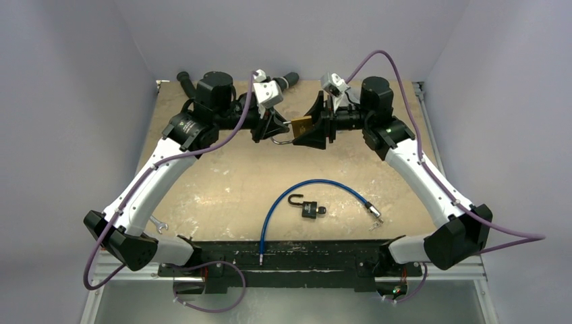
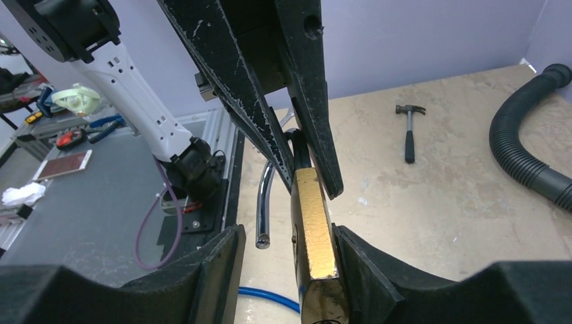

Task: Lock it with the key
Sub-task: Lock the lock.

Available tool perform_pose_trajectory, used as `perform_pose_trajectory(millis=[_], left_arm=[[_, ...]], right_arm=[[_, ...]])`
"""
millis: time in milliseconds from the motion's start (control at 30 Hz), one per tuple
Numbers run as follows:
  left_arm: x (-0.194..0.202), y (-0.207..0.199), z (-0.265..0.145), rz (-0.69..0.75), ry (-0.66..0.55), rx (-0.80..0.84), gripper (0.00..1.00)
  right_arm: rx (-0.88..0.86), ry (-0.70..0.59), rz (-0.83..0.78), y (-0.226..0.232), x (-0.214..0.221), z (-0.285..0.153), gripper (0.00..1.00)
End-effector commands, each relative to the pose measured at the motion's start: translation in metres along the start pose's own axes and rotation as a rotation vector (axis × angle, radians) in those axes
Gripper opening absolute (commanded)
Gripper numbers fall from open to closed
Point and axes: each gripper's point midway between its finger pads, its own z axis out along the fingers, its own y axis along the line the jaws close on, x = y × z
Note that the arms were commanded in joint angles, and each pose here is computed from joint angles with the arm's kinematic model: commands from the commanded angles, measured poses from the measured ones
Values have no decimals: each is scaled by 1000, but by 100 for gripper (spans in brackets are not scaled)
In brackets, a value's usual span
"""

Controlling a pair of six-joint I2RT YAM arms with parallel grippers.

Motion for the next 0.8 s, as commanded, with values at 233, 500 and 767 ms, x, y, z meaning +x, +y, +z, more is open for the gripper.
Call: perform_pose_trajectory(millis=[233,500,767], left_arm=[[-64,-3,-16,128,-181,-4,0],[-59,0,-15,138,-174,-15,0],[-44,11,-21,45,-122,-32,34]], right_arm=[[-55,-19,14,12,-10,3,34],[-53,-17,75,8,-11,6,0],[-45,-100,169,-1,-30,1,0]])
